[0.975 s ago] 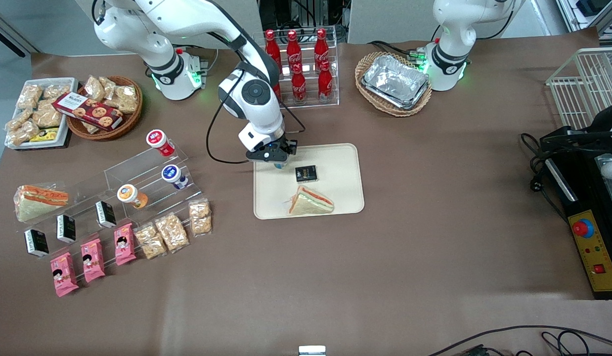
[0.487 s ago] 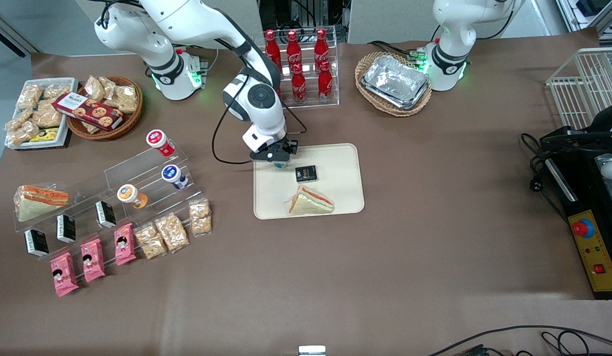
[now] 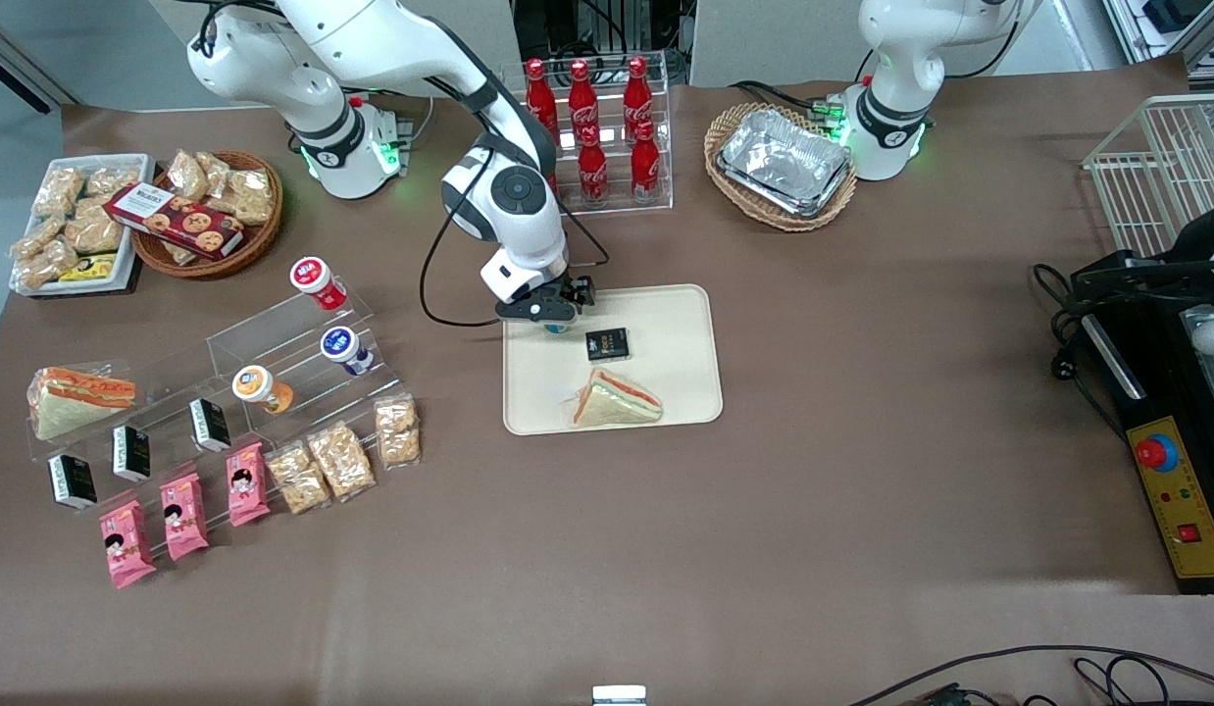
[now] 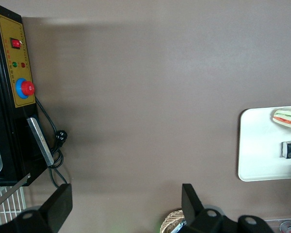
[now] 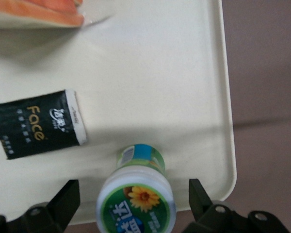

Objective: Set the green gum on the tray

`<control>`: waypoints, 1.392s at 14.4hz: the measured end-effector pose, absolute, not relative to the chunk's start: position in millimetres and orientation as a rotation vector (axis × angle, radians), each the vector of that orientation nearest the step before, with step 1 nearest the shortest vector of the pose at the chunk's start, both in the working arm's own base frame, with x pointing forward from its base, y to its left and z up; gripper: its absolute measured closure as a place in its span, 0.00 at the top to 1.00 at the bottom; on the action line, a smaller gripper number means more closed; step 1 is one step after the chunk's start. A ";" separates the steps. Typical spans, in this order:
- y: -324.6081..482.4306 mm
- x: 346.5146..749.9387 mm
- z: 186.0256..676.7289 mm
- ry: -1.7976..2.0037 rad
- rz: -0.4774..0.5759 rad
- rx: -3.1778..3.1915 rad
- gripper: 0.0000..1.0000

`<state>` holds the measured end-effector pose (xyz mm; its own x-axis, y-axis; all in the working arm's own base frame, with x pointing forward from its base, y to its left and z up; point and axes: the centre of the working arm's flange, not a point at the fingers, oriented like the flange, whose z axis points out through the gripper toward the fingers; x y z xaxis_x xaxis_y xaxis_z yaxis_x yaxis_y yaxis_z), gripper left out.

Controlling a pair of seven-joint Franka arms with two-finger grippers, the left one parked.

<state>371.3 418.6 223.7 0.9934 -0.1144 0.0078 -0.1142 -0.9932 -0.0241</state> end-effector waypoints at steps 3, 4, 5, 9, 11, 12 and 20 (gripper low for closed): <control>414.7 394.0 266.8 0.157 -0.059 -3.129 1.00; 408.2 409.0 293.3 0.126 -0.058 -3.145 1.00; 396.5 428.5 324.6 0.101 -0.055 -3.160 1.00; 307.8 512.8 429.9 0.065 -0.061 -3.180 1.00; 268.8 533.0 451.9 0.035 0.020 -3.214 1.00; 250.5 539.0 461.8 0.033 0.084 -3.233 1.00; 71.0 583.7 546.0 0.031 0.101 -3.197 1.00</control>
